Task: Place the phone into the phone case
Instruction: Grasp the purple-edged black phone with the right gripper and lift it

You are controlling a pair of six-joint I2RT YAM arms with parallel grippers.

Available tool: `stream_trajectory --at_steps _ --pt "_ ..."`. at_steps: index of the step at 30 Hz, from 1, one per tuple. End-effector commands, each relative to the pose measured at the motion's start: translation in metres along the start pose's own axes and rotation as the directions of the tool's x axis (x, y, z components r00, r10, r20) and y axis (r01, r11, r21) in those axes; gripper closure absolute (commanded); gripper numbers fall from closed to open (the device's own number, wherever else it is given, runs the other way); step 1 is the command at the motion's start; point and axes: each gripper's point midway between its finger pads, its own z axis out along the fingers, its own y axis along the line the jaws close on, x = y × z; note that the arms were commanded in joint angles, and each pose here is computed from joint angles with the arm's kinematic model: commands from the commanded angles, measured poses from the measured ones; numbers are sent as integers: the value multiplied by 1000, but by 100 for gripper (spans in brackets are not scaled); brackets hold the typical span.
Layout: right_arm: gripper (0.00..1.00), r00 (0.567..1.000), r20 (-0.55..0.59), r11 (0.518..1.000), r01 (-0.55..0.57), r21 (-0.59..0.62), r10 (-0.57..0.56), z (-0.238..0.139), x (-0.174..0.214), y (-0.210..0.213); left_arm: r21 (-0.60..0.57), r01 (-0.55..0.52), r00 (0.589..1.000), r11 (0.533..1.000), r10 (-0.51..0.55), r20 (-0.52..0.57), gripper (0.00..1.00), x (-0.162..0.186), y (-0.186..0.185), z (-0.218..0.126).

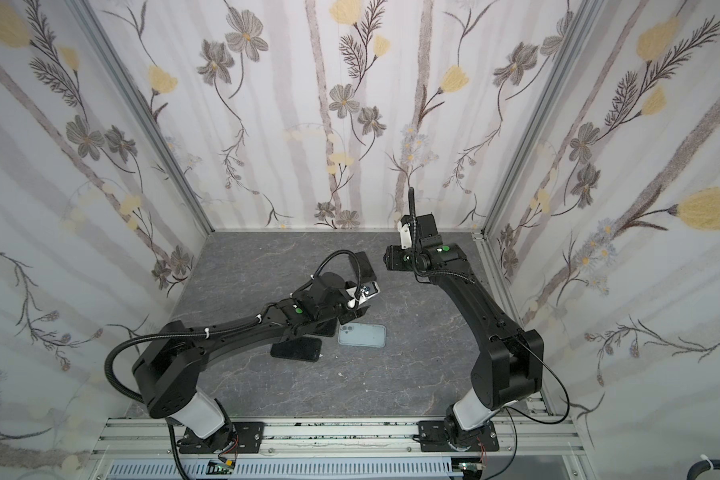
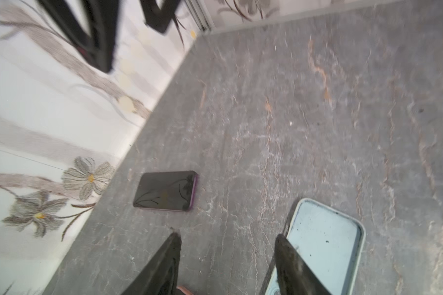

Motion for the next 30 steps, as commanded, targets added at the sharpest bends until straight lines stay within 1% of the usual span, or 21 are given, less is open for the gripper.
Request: stream_trajectory --at_steps 1,5,7,8,10,12,13,14,16,17,18,22,24,30 --pt "36 998 43 999 38 -25 -37 10 -22 7 -70 113 991 991 -108 78 40 -18 25 -29" --pt "35 996 46 997 76 -32 -74 38 -38 11 -156 269 959 950 -249 134 39 -17 60 -73" --pt "34 995 33 996 89 0 -89 58 -43 9 -193 342 936 920 -315 159 38 -11 73 -93" --pt "33 995 25 995 100 14 -100 66 -44 10 -211 365 927 907 -334 169 38 -8 78 -103" --pt "31 990 4 988 138 62 -139 85 -46 12 -259 410 910 874 -374 178 32 1 87 -120" --pt "28 984 -16 978 177 112 -176 101 -47 13 -290 435 900 853 -399 176 31 12 92 -130" --pt "24 982 -23 973 190 130 -189 109 -47 14 -311 451 892 836 -415 178 30 18 96 -135" --pt "23 980 -30 970 198 138 -196 116 -46 14 -332 471 882 817 -434 184 29 23 101 -140" --pt "22 979 -41 969 203 143 -200 131 -44 15 -364 509 860 780 -474 188 29 36 110 -145" --pt "13 979 -47 968 201 147 -196 137 -41 15 -374 522 852 767 -487 191 28 41 113 -146" --pt "0 980 -51 968 199 155 -193 144 -39 14 -390 533 844 751 -503 187 28 48 116 -147" --pt "0 980 -75 969 194 156 -184 166 -28 12 -436 568 814 698 -556 172 28 71 129 -145" --pt "0 980 -86 969 190 158 -178 176 -22 8 -435 578 805 690 -568 169 28 76 131 -142" --pt "0 977 -121 968 195 158 -177 202 -9 3 -403 595 792 695 -592 150 28 84 127 -133"
